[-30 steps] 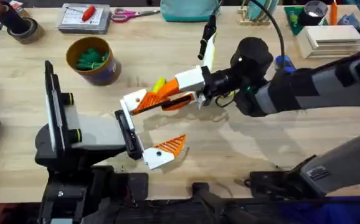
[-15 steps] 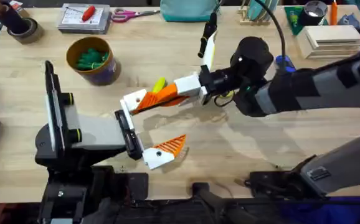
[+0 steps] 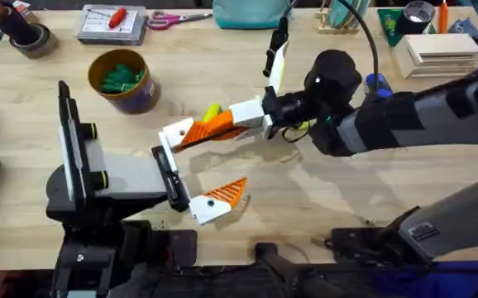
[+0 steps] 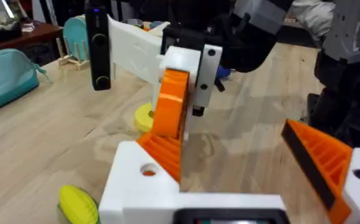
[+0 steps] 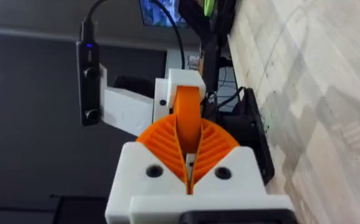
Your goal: Pick up the gripper from the table and insert it into the empty holder that is missing its gripper. Then pick up a screw, insert it into the mounting hole, and use the screwdriver to tighten it. Finally, clean up the table by picking up the vegetable and placing it into the bucket.
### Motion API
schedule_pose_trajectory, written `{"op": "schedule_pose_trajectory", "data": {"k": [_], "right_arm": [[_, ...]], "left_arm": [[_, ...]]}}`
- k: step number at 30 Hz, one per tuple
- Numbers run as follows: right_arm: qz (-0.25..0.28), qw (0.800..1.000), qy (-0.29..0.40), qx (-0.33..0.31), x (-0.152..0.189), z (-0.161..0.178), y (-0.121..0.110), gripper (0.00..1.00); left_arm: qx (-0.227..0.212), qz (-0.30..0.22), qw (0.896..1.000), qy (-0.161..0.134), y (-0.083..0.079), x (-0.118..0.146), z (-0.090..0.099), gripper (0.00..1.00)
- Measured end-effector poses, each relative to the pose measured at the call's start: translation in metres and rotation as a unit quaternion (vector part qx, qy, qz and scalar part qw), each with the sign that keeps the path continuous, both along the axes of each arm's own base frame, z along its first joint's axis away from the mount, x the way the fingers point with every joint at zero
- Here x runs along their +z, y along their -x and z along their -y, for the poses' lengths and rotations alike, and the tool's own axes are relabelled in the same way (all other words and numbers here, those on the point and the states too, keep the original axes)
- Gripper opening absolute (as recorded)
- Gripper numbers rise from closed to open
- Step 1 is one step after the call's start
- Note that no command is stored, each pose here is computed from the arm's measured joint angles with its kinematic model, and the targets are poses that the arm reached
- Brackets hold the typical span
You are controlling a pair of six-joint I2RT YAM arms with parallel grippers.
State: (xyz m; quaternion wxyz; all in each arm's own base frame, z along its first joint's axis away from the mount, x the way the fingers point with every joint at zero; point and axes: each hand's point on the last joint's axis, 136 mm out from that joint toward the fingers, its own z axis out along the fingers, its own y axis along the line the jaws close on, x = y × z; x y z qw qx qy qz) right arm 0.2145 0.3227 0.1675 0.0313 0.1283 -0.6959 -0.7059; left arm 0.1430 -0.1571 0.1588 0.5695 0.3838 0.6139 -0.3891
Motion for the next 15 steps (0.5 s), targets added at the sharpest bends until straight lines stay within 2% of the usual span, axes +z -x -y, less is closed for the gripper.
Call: {"op": "schedule_pose_trajectory", "data": {"k": [15], "right_arm": [[0.004, 0.999, -0.002, -0.036, 0.0014, 0.002, 0.0041, 0.009]], "left_arm": [[0.0, 0.001, 1.0, 0.0, -0.0001, 0.0001, 0.0, 0.985]]}}
